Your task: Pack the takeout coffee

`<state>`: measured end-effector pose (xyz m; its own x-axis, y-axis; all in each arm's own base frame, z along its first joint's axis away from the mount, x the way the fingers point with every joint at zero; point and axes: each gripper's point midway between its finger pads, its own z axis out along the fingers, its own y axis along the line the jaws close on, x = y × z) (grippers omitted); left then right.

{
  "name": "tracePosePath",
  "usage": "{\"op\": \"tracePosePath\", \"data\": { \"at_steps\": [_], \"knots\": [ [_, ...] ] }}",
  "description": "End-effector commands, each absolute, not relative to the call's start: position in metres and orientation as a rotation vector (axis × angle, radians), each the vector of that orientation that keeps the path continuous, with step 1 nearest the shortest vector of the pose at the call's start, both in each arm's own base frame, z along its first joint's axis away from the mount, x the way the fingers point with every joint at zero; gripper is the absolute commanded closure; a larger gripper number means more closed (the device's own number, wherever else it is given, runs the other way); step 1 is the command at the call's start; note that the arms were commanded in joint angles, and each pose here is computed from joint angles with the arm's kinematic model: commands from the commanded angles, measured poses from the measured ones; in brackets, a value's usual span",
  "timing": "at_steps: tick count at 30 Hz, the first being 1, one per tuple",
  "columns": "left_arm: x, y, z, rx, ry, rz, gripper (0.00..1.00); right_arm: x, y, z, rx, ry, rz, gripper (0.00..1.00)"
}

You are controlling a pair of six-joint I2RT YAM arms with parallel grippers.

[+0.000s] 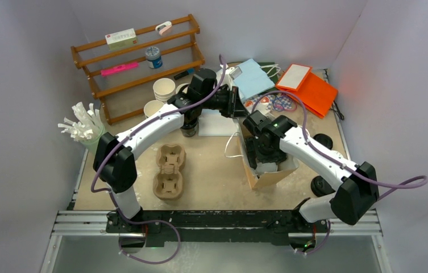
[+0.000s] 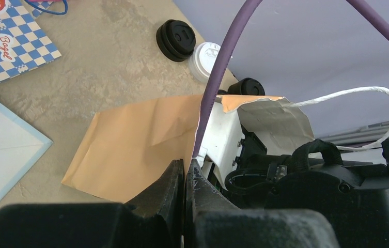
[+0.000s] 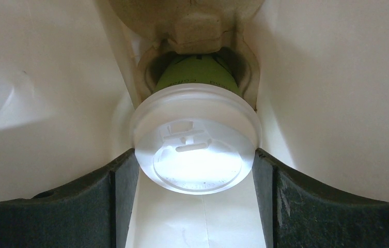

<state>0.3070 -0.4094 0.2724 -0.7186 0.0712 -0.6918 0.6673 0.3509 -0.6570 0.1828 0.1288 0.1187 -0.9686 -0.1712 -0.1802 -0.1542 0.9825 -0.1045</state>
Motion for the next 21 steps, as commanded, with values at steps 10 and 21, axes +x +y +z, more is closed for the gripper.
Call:
{"op": "tracePosePath", "data": {
  "at_steps": [10, 21],
  "knots": [
    [0.262, -0.416, 0.307, 0.765, 1.969, -1.563, 1.0, 0.167, 0.147, 0.054, -0.274, 3.104, -0.042, 0.83],
    [0.259, -0.414, 0.305, 0.777, 1.963, -1.568, 1.0, 0.184, 0.174, 0.094, -0.264, 2.996, 0.177, 0.79]
  ]
}}
